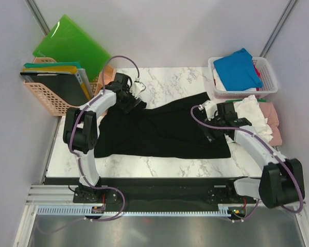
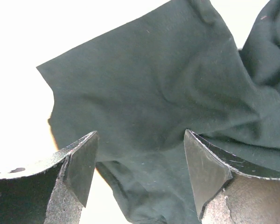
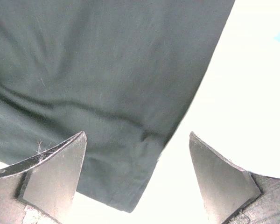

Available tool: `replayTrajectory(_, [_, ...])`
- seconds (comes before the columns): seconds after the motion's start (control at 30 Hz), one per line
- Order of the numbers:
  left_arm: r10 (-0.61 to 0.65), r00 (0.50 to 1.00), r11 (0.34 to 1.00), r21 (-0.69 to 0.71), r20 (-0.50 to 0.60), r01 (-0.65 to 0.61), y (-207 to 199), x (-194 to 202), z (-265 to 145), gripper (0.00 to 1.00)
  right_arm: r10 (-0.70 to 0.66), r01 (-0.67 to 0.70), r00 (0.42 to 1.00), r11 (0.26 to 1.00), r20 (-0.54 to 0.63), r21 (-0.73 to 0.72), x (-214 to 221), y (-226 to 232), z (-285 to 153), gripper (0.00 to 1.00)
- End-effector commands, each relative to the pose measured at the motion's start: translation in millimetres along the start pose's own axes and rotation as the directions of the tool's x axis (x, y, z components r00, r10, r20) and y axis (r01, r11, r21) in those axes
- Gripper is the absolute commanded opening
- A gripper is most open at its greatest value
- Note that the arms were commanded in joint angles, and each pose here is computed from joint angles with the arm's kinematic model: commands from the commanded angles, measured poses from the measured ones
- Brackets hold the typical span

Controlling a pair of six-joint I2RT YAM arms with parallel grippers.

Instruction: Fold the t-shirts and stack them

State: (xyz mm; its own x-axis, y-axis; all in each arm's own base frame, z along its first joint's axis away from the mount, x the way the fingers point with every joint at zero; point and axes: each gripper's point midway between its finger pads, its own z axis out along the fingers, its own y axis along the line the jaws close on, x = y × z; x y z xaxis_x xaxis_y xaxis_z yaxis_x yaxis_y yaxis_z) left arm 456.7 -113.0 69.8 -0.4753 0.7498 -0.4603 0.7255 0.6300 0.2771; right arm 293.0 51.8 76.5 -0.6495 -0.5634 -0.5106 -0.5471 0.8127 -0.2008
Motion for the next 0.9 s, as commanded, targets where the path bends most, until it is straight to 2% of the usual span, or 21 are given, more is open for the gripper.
replayTrajectory(0.0, [-0.043, 0.992, 0.995, -0.088, 0.121, 0.054, 27.2, -40.7, -23.7, 0.81, 0.028, -0.048, 0.954, 0.997, 0.298, 0.057, -73.9, -18.2, -41.5, 0.98])
replayTrajectory(0.07, [-0.042, 0.989, 0.992, -0.111, 0.138, 0.058, 30.2, -42.6, -41.0, 0.80, 0.010, -0.026, 0.938, 0.999, 0.345, 0.042, -99.3, -22.4, -51.4, 0.98])
replayTrajectory(0.2, [-0.049, 0.985, 0.982, -0.170, 0.165, 0.078, 31.0, -37.4, -81.6, 0.81, 0.047, -0.057, 0.948, 0.998, 0.314, 0.025, -125.7, -39.9, -40.1, 0.98])
replayTrajectory(0.3, [-0.055, 0.982, 0.968, -0.232, 0.183, 0.098, 33.2, -26.6, -112.9, 0.81, 0.139, -0.123, 0.955, 0.989, 0.264, -0.077, -138.9, -44.9, -16.2, 0.98])
replayTrajectory(0.33, [-0.060, 0.981, 0.962, -0.252, 0.184, 0.107, 34.3, -19.4, -118.4, 0.81, 0.157, -0.135, 0.965, 0.984, 0.211, -0.114, -135.2, -41.8, 6.2, 0.98])
replayTrajectory(0.4, [-0.060, 0.970, 0.946, -0.297, 0.236, 0.131, 40.0, -18.9, -147.7, 0.82, 0.183, -0.159, 0.965, 0.978, 0.189, -0.137, -148.7, -46.8, 17.3, 0.98])
replayTrajectory(0.43, [-0.070, 0.967, 0.938, -0.314, 0.245, 0.148, 44.5, -13.8, -156.0, 0.82, 0.193, -0.172, 0.972, 0.973, 0.134, -0.154, -142.8, -45.6, 41.9, 0.98])
replayTrajectory(0.5, [-0.075, 0.958, 0.925, -0.341, 0.276, 0.170, 46.6, -7.9, -177.7, 0.83, 0.213, -0.195, 0.967, 0.972, 0.137, -0.133, -157.7, -63.4, 53.1, 0.98])
replayTrajectory(0.53, [-0.089, 0.958, 0.918, -0.351, 0.274, 0.186, 49.2, 0.7, -182.1, 0.83, 0.228, -0.214, 0.969, 0.967, 0.095, -0.138, -151.7, -65.1, 74.3, 0.97])
replayTrajectory(0.57, [-0.093, 0.955, 0.916, -0.352, 0.282, 0.193, 48.6, 3.8, -189.6, 0.83, 0.234, -0.218, 0.964, 0.968, 0.127, -0.124, -168.4, -77.4, 73.6, 0.97])
replayTrajectory(0.67, [-0.106, 0.948, 0.906, -0.364, 0.300, 0.216, 45.7, 17.7, -209.8, 0.84, 0.266, -0.253, 0.955, 0.961, 0.132, -0.110, -183.5, -95.8, 92.5, 0.95])
replayTrajectory(0.87, [-0.099, 0.943, 0.899, -0.377, 0.317, 0.221, 33.1, 32.4, -227.4, 0.84, 0.297, -0.306, 0.948, 0.949, 0.118, 0.073, -190.0, -138.3, 122.9, 0.93])
